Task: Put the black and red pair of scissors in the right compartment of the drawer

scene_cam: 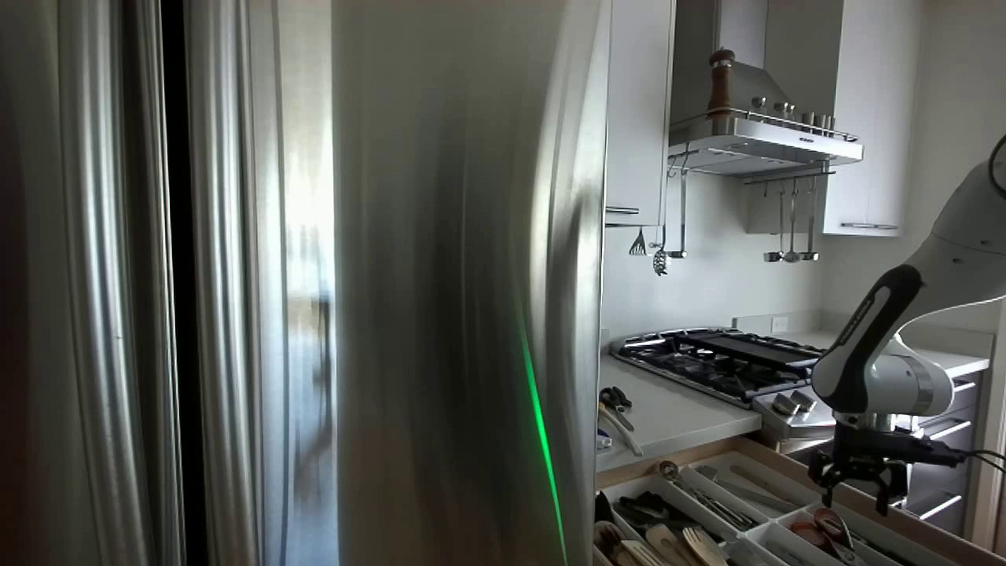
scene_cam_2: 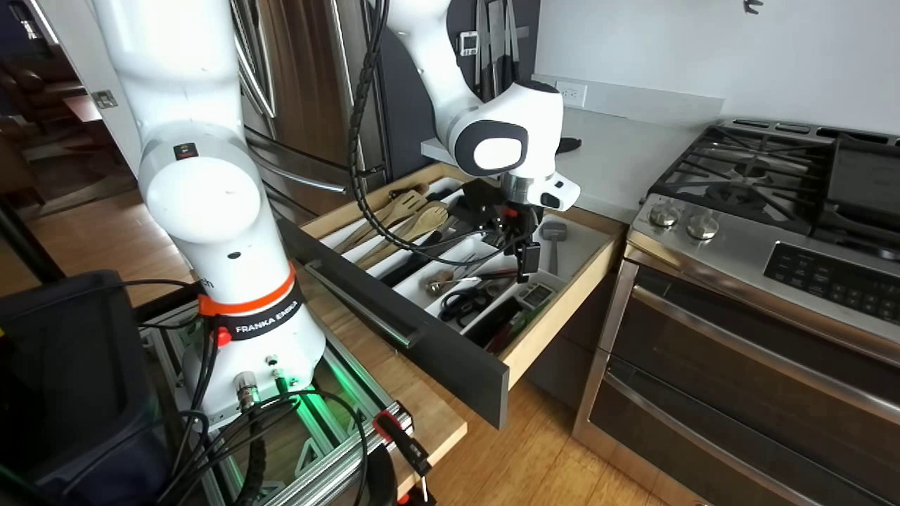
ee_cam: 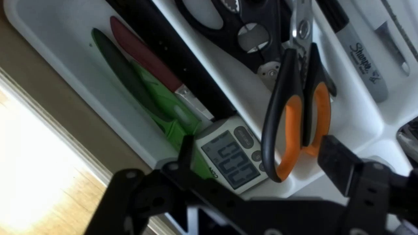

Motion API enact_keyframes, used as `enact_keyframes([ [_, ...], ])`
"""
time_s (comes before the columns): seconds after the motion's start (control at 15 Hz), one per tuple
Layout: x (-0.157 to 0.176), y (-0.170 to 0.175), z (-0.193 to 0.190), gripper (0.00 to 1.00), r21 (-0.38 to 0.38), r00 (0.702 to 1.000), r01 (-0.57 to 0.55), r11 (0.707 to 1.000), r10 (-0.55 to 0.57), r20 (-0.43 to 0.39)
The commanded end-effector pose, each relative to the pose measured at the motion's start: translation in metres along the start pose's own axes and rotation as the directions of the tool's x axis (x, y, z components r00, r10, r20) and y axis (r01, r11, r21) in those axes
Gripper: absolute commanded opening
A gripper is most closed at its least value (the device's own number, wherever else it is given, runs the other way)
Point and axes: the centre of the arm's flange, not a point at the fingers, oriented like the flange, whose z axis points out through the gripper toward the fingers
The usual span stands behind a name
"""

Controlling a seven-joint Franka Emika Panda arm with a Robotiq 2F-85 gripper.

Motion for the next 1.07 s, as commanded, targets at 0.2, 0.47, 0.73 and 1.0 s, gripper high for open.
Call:
enact_keyframes([
  [0.2,0.021,-0.011,0.031,0.52,0.013,1.000,-0.029,0.999,0.029,0.006],
  [0.47,0.024,-0.016,0.039,0.47,0.002,1.000,-0.021,1.000,0.021,0.012],
  [0.73,0.024,-0.017,0.040,0.14,-0.004,1.000,-0.015,1.000,0.015,0.014],
  [1.0,0.018,-0.009,0.020,0.02,-0.016,1.000,-0.023,1.000,0.023,0.013],
])
